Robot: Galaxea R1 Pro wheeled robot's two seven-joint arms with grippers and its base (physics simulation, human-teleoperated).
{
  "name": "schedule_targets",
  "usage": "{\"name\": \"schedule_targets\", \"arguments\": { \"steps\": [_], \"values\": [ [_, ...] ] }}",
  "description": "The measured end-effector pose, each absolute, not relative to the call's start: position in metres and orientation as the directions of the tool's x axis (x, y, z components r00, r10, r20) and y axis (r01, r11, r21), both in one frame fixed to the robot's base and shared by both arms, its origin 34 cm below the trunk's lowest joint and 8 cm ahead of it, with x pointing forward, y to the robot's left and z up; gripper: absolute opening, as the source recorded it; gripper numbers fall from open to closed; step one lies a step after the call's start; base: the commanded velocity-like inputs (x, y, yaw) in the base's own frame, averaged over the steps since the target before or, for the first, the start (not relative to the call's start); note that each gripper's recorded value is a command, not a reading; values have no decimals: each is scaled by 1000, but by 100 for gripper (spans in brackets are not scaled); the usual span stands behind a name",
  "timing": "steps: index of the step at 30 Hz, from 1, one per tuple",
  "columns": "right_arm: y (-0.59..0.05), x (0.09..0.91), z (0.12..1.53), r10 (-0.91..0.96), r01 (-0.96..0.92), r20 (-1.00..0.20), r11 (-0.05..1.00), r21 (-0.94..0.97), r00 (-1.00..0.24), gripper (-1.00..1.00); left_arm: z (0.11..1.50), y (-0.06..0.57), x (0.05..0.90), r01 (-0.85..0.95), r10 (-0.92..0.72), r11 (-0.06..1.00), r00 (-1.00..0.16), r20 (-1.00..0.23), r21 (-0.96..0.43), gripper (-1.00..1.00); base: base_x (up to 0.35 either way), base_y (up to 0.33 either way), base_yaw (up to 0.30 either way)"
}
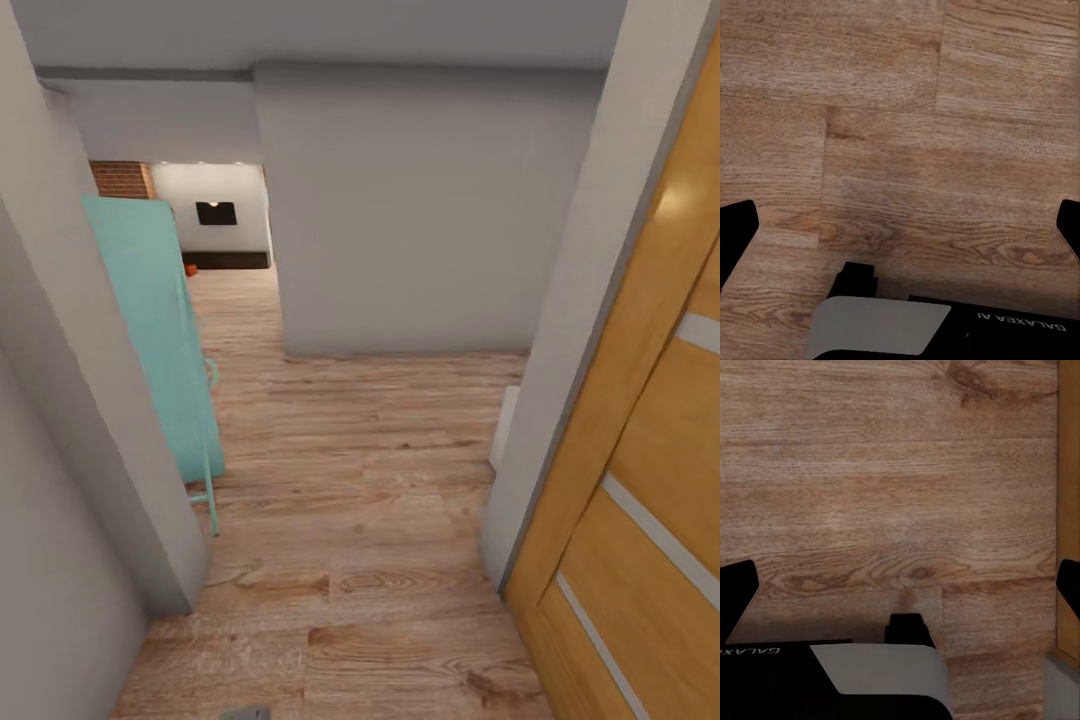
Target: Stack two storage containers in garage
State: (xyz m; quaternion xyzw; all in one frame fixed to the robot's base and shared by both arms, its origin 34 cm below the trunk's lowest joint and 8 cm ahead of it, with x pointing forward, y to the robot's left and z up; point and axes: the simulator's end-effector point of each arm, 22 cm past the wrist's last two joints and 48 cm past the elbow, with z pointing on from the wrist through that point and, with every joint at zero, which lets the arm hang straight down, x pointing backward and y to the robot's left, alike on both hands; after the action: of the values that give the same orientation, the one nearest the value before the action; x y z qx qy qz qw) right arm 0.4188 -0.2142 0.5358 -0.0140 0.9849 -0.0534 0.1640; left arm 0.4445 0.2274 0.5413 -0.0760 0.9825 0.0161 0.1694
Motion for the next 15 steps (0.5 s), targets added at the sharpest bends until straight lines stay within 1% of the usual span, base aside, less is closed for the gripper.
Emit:
{"name": "schedule_targets", "arguments": {
  "steps": [15],
  "values": [
    [-214, 419, 536, -45, -10, -323, 994, -110, -945, 100, 541, 228, 444, -155, -144, 988, -931, -335, 7, 100, 315, 0, 0]
  ]
}}
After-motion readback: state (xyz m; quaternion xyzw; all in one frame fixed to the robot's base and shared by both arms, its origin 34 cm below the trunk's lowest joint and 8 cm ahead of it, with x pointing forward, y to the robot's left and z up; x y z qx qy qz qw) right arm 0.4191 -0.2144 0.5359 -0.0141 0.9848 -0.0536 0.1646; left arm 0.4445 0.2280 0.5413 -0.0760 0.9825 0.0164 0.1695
